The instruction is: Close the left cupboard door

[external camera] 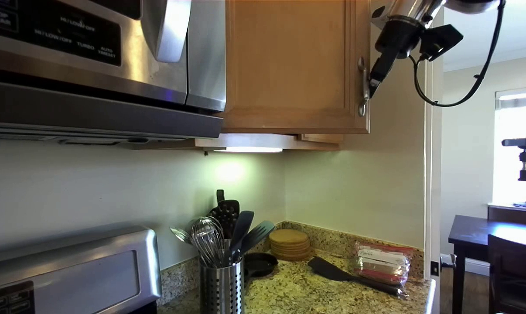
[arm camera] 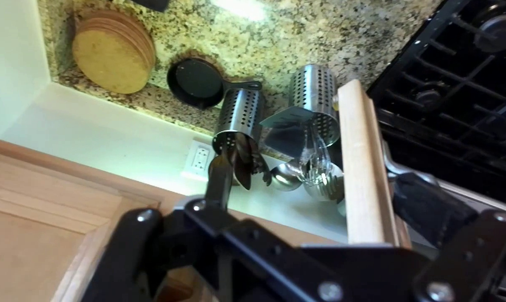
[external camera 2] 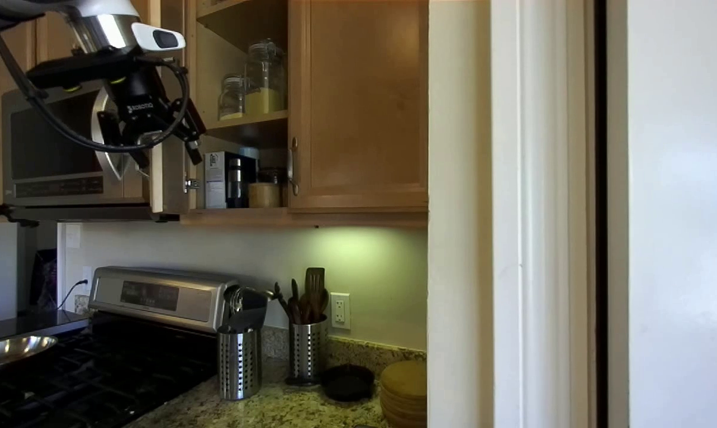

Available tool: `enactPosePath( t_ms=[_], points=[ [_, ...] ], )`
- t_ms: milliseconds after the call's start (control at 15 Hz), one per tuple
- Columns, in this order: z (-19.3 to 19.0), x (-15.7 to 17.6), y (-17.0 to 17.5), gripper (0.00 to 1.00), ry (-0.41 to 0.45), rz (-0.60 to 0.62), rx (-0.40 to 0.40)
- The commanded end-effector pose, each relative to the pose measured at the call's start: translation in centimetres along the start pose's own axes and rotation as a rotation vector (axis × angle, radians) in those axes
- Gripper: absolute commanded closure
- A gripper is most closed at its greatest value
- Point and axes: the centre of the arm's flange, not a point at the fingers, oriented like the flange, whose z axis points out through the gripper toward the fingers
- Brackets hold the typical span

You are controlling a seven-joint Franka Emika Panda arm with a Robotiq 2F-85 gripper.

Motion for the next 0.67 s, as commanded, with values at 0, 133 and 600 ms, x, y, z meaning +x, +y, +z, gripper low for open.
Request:
enactPosePath(
  t_ms=[0,133,600],
  points=[
    [3.6,3.2,1.8,0.00,0.030,0.026,-0.108],
    [4.4,4.1,3.5,0.00,0.042,0.035,-0.169],
    [7.8,5.5,6.5,0.00,-0.007,0.061,-0.276]
  ],
)
